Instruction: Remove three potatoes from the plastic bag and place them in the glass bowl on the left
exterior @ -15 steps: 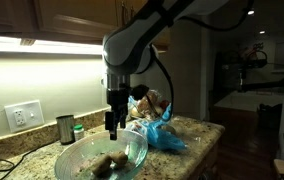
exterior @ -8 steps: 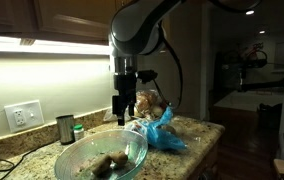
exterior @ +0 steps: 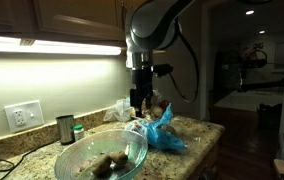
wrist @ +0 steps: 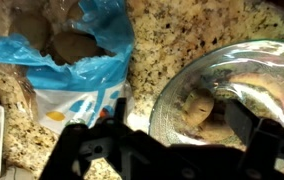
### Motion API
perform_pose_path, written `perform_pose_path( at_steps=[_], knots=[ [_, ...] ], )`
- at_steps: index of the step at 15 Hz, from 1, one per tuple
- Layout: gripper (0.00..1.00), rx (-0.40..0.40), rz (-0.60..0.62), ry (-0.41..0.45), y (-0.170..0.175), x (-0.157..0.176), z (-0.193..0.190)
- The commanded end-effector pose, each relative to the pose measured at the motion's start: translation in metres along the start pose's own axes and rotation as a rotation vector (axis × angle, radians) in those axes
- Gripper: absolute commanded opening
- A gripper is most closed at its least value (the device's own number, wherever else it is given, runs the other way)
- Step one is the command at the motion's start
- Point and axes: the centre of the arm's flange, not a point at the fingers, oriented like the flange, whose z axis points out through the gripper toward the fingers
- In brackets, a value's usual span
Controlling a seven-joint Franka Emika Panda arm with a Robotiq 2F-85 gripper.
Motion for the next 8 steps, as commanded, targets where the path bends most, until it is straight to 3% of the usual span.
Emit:
perform_pose_path(
  at_steps=[1, 8],
  knots=[
    [1.0, -0.026, 0.076, -0.016, 0.023, -0.038, 0.001],
    [1.0, -0.035, 0.235, -0.038, 0.084, -0.067, 0.025]
  ],
)
